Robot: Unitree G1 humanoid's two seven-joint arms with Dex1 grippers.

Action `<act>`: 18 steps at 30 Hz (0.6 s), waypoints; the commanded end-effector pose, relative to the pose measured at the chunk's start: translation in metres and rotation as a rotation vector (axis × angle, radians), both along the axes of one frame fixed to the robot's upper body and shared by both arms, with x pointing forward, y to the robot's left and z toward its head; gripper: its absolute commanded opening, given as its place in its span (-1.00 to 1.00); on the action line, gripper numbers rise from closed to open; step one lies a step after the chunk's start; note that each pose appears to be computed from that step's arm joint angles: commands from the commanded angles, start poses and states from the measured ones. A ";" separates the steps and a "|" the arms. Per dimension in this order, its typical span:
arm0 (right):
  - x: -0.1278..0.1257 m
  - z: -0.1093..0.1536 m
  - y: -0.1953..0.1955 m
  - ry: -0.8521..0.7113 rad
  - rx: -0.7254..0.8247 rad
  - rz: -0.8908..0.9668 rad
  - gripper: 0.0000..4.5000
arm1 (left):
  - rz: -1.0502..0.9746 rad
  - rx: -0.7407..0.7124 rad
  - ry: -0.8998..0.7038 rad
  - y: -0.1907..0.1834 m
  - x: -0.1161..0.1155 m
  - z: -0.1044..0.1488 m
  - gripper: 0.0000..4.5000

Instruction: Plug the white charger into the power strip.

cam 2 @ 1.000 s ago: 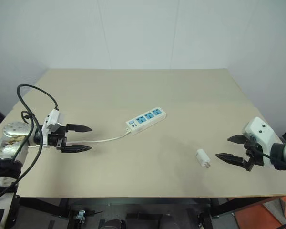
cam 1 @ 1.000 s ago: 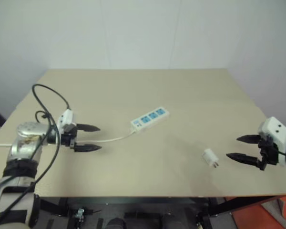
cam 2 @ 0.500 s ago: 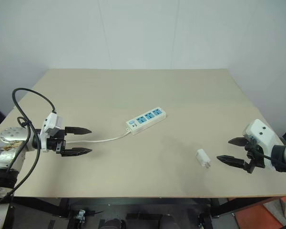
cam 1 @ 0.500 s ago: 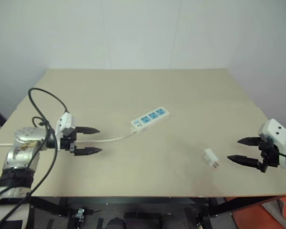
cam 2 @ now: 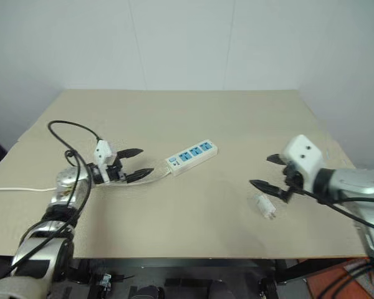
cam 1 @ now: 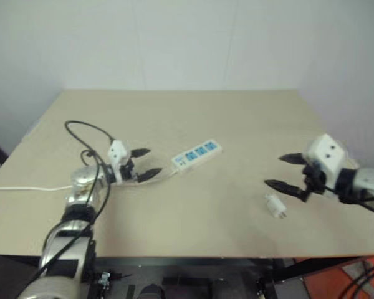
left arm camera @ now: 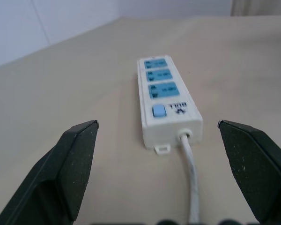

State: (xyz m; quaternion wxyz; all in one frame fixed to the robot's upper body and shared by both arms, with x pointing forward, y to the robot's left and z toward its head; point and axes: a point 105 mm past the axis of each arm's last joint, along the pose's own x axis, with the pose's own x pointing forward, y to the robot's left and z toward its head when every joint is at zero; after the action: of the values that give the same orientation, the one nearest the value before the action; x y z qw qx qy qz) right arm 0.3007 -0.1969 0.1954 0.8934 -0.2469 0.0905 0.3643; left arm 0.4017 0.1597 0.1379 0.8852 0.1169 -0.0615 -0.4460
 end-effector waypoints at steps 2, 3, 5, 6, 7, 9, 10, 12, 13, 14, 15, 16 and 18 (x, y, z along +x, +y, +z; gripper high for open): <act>0.010 0.006 0.015 -0.053 0.019 -0.056 1.00 | 0.050 -0.029 -0.003 -0.012 0.010 -0.004 0.98; 0.011 0.006 0.018 -0.056 0.026 -0.058 1.00 | 0.039 -0.031 0.007 -0.015 0.009 -0.006 0.98; 0.012 0.004 0.022 -0.051 0.034 -0.064 1.00 | 0.000 0.008 0.037 -0.024 0.008 -0.014 0.98; 0.012 0.003 0.023 -0.046 0.033 -0.067 1.00 | -0.011 0.033 0.044 -0.027 0.007 -0.017 0.98; 0.012 0.003 0.024 -0.043 0.030 -0.069 1.00 | -0.014 0.054 0.047 -0.028 0.007 -0.019 0.98; 0.010 0.000 0.028 -0.033 0.021 -0.062 1.00 | -0.003 0.089 0.063 -0.030 0.010 -0.021 0.98; 0.008 -0.001 0.031 -0.025 0.017 -0.053 1.00 | 0.009 0.111 0.084 -0.029 0.013 -0.023 0.98; 0.006 -0.004 0.036 -0.007 0.016 -0.042 1.00 | 0.038 0.169 0.112 -0.026 0.017 -0.027 0.98; 0.005 -0.006 0.037 0.004 0.016 -0.037 1.00 | 0.037 0.190 0.132 -0.026 0.017 -0.028 0.98; 0.004 -0.009 0.039 0.014 0.013 -0.034 1.00 | 0.033 0.205 0.160 -0.025 0.018 -0.029 0.98; 0.003 -0.011 0.040 0.023 0.011 -0.033 1.00 | 0.028 0.227 0.187 -0.024 0.018 -0.030 0.98; 0.003 -0.013 0.042 0.032 0.014 -0.032 1.00 | 0.024 0.251 0.221 -0.023 0.019 -0.031 0.90; 0.003 -0.016 0.046 0.048 0.016 -0.022 1.00 | -0.012 0.298 0.296 -0.023 0.016 -0.033 0.71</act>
State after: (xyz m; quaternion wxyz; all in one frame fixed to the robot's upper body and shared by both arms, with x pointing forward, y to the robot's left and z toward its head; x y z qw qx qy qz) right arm 0.3049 -0.1570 0.1702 0.8982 -0.2217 0.1285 0.3571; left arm 0.4169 0.1345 0.0987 0.8640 0.1704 0.1144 -0.4597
